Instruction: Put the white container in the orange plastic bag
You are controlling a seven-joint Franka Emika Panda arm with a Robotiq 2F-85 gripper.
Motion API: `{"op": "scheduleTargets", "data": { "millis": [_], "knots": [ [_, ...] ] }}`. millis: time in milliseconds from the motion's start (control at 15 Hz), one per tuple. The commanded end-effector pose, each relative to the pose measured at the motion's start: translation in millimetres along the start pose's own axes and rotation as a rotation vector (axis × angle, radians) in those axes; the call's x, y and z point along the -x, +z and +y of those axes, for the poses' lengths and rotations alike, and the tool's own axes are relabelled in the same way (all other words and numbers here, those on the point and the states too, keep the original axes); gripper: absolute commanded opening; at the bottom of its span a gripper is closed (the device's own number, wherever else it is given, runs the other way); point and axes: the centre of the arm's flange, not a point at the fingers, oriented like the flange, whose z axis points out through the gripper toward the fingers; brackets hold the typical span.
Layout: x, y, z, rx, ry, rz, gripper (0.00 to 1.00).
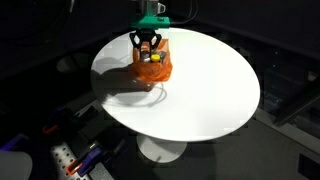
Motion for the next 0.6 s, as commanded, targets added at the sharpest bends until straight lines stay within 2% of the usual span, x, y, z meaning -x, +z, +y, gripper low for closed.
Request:
{"op": "scheduleTargets", "data": {
  "millis": [0, 333, 533],
  "knots": [
    [-4, 0, 5, 0.002, 0.009, 0.012, 0.63],
    [13, -29, 13, 0.013, 0.107, 0.018, 0.99],
    [34, -54, 27, 0.022, 0.223, 0.017, 1.00]
  ]
}}
